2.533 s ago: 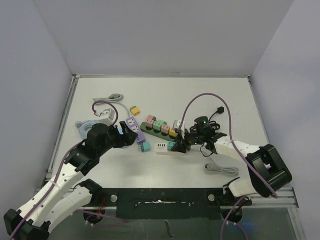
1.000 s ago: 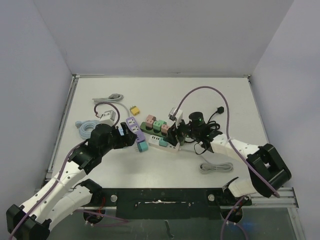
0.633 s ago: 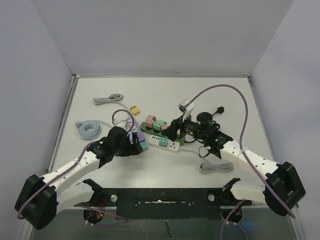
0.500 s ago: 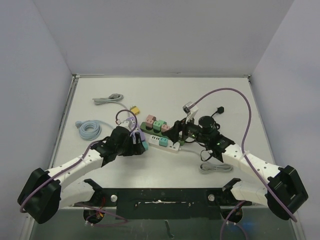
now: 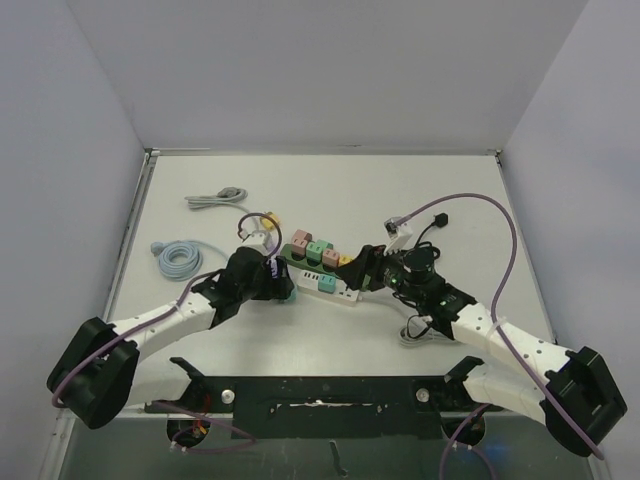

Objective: Insert the plug

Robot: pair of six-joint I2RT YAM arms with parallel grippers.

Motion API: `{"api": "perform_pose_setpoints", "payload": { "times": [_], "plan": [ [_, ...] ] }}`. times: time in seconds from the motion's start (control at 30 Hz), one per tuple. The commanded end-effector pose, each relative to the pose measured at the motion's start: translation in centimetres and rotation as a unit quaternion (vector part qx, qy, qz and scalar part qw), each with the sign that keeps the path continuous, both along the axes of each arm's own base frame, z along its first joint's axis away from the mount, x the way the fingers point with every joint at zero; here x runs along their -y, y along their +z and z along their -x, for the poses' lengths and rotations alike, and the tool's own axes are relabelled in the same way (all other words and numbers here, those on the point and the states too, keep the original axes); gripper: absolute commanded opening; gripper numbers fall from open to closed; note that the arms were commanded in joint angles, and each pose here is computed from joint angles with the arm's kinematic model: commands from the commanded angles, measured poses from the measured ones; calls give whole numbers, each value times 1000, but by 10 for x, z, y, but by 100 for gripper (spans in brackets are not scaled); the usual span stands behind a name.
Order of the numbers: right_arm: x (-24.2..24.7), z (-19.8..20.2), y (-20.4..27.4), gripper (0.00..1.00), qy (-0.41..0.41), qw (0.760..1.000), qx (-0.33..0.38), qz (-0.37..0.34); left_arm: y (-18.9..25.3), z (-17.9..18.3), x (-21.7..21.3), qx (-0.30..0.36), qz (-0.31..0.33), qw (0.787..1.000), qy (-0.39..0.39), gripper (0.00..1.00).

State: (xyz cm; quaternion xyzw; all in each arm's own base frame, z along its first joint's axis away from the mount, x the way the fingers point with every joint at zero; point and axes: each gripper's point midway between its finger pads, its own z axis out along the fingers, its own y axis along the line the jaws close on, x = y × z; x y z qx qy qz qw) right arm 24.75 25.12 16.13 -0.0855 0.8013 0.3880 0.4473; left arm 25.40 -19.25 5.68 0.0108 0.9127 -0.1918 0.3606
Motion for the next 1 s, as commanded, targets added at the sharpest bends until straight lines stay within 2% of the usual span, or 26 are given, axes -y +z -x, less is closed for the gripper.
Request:
{"api": "perform_pose_setpoints", "payload": {
  "times": [0.0, 0.2, 0.4, 0.6, 0.87, 0.97],
  "plan": [
    [3, -6, 24, 68, -38, 998, 16, -46, 25, -25, 23, 62, 39, 997, -34, 77],
    [9, -5, 19, 68, -52, 998, 4, -34, 14, -22, 38, 32, 51, 996, -63, 75],
    [15, -7, 11, 68, -72, 997, -13, -22, 5, 4, 54, -36, 86, 994, -64, 69],
    [9, -6, 9, 68, -63, 998, -16, -23, 2, 10, 62, -17, 80, 993, -85, 68],
    [15, -5, 3, 67, -77, 997, -22, -16, -3, -4, 58, 17, -24, 990, -135, 70],
    [17, -4, 4, 67, -81, 996, -20, -17, 0, -2, 69, 31, -15, 984, -175, 72]
  ]
}}
